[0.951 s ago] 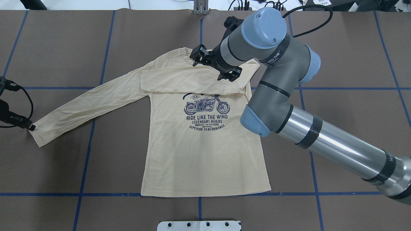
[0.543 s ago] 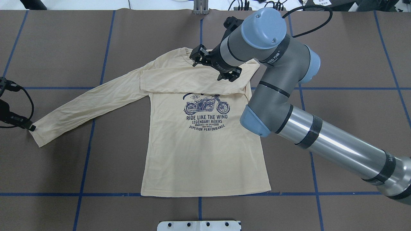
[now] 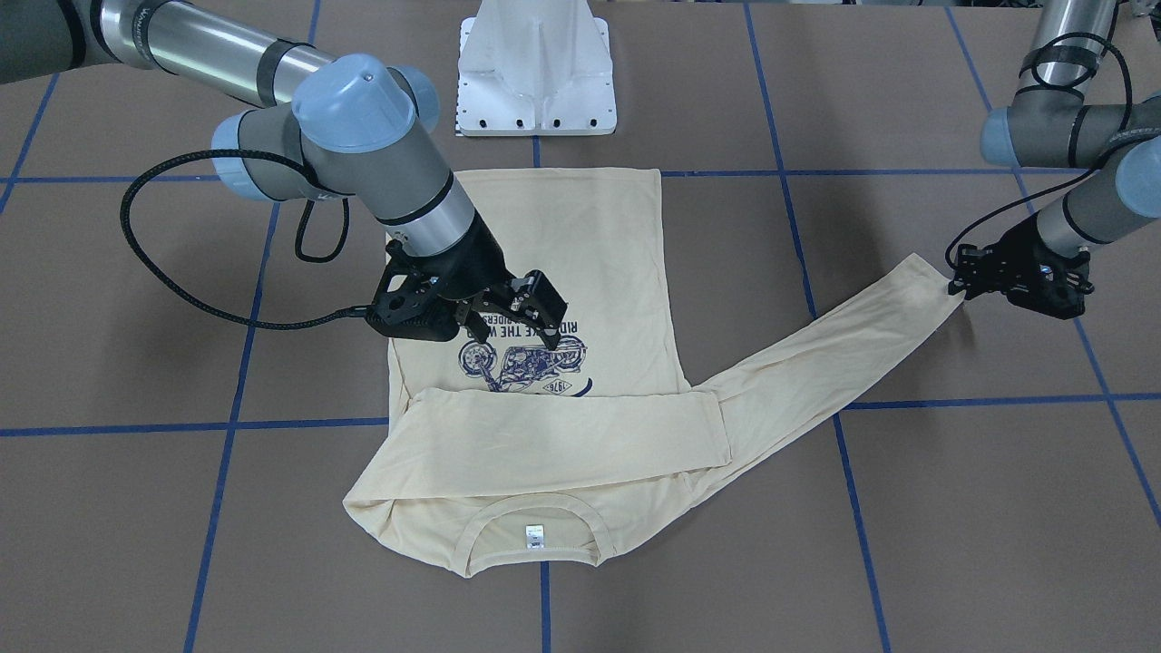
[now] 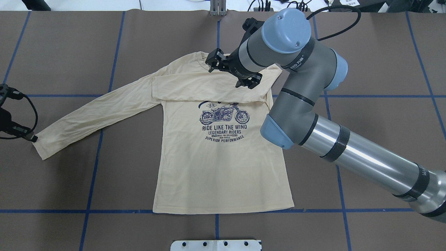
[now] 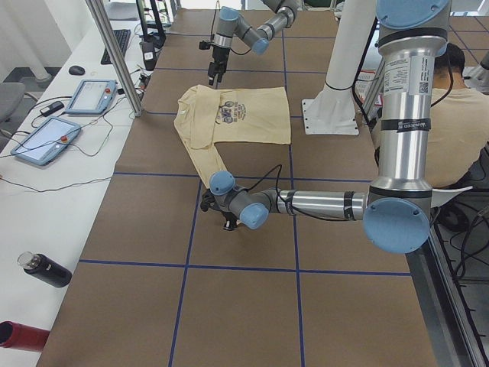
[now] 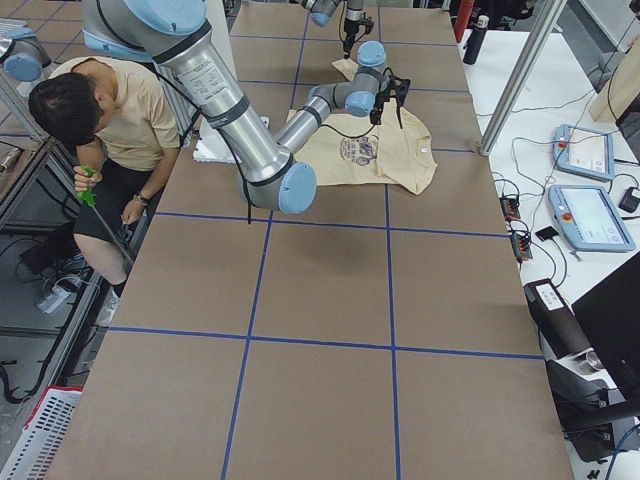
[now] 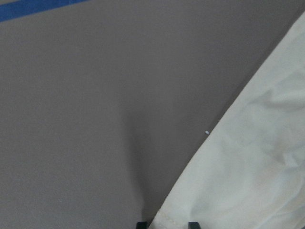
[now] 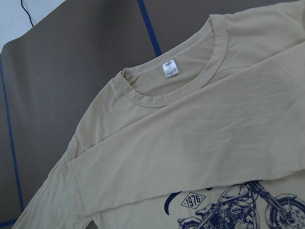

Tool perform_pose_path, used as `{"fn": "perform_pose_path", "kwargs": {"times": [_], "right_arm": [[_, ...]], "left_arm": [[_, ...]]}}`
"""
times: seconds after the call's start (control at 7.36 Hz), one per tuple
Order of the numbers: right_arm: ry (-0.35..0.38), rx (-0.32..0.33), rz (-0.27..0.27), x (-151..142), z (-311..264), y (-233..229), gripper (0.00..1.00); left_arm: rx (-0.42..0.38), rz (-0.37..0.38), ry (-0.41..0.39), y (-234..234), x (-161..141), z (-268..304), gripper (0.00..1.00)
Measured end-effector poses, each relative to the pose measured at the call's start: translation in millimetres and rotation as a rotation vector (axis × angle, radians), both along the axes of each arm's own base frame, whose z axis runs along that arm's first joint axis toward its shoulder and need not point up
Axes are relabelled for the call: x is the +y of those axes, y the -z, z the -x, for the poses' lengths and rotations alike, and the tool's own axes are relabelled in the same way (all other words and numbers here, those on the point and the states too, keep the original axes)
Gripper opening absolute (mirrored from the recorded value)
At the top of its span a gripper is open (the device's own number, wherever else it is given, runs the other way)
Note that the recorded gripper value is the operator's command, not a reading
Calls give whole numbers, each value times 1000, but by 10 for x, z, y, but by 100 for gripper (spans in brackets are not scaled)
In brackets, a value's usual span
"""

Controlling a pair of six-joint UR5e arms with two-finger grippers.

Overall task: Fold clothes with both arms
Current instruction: 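Release the sleeve near the collar while the left gripper grasps the other cuff, then fold the other sleeve across the shirt with the left gripper while the right gripper withdraws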

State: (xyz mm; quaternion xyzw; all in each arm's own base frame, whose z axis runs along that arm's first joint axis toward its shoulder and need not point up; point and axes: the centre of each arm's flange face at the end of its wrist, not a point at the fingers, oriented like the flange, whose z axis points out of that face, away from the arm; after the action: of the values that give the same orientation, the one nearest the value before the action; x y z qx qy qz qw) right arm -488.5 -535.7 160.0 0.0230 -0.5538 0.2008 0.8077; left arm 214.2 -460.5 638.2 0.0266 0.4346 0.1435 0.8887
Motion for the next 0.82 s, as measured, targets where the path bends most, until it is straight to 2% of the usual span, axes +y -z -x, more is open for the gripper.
{"fn": "perform_pose_path", "kwargs": {"times": [0.41, 0.54, 0.82], "right_arm": [[-1, -6, -4, 28, -42, 1, 99], [1, -11, -7, 95, -133, -63, 99], [1, -11, -9, 225, -503, -350, 99]], "left_arm": [[27, -8, 0, 170, 9, 7, 0], [61, 4, 21, 416, 17, 4, 0], [144, 79, 141, 1280, -26, -53, 0]]}}
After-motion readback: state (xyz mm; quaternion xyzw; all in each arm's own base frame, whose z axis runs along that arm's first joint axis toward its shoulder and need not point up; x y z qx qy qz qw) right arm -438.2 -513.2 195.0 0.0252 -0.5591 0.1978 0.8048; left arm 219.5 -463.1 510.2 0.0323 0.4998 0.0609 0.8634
